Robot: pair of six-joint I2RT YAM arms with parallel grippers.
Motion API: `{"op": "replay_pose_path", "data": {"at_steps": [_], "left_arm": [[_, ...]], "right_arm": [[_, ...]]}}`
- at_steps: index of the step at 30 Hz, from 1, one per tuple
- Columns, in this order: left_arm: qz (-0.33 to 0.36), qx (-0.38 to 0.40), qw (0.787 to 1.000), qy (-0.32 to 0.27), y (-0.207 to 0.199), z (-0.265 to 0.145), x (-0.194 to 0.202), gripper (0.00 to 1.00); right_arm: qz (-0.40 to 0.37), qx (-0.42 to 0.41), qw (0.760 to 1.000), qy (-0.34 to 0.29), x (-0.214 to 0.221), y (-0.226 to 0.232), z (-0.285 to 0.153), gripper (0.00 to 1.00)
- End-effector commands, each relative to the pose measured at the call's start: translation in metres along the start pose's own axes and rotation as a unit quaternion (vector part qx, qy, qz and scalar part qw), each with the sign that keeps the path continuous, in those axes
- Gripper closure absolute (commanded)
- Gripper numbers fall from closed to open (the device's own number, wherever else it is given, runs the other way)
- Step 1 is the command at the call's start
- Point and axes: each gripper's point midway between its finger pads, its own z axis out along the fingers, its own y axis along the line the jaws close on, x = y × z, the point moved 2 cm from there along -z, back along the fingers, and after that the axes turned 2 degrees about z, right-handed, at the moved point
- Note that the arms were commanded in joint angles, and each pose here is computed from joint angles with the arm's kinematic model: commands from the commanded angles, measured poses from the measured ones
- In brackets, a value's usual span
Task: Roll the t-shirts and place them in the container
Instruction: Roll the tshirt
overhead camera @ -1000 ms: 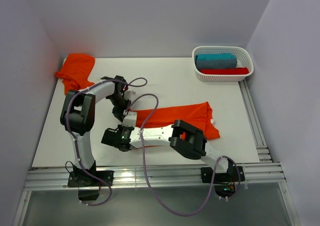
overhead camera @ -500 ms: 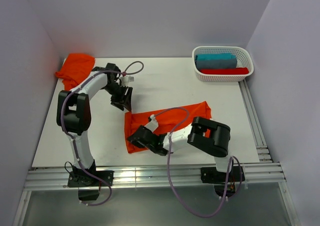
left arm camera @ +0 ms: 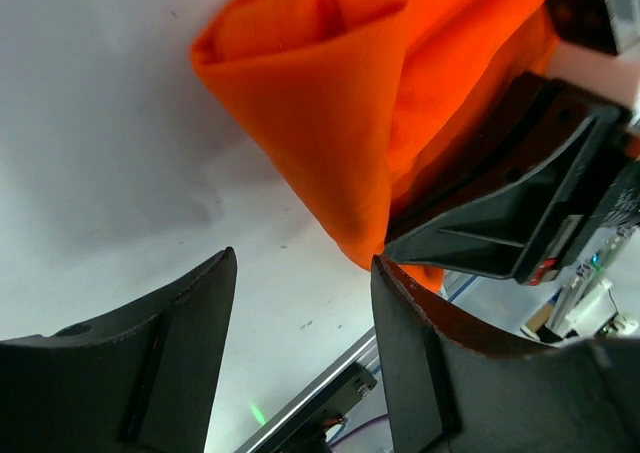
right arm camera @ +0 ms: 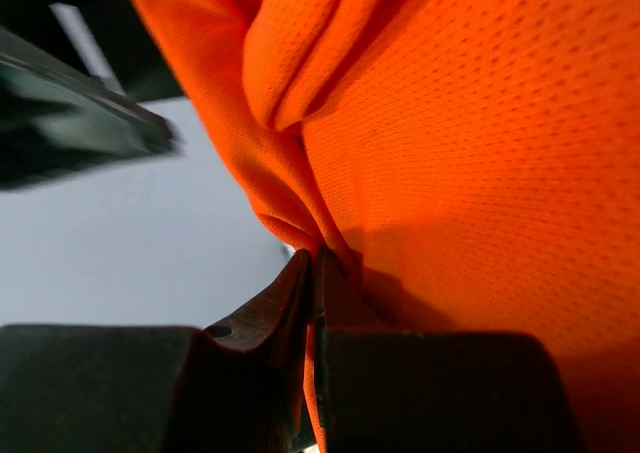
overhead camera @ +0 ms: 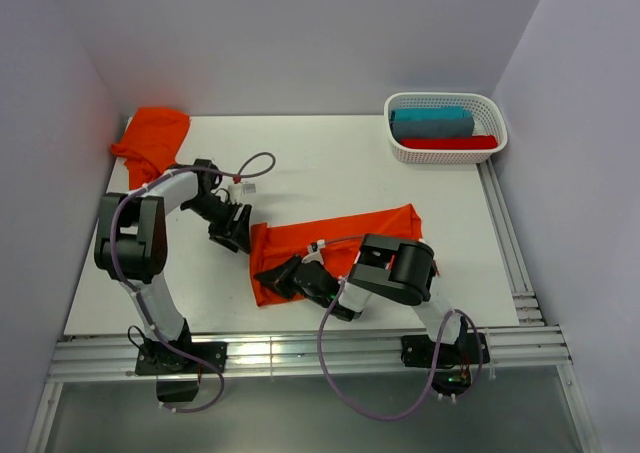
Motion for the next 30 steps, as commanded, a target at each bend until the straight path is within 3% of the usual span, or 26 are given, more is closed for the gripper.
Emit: {"op": "replay_pose_path", "data": {"at_steps": [1,18,26,30], "left_arm": [[0.044,0.025,0.998,-0.032,0.001,0.012,-0.01,0.39],[0.041,0.058,0.997,-0.041,-0.002,0.031,-0.021,0.37],[0.035,0.067,0.996,-0.044,-0.009,0.039,-0.028,0.38],[0.032,0.037,0.998,-0.045,-0.007,0.043,-0.032,0.44]], "right_arm": [[0.046,0.002,0.999,0.008,-0.003,-0.012,-0.002,0.93],[0.052,0.028,0.998,0.0,-0.009,-0.019,0.004,0.94],[0.052,0.043,0.998,-0.006,-0.012,-0.024,0.004,0.95],[0.049,0.046,0.998,-0.007,-0.012,-0.025,0.003,0.96]]}}
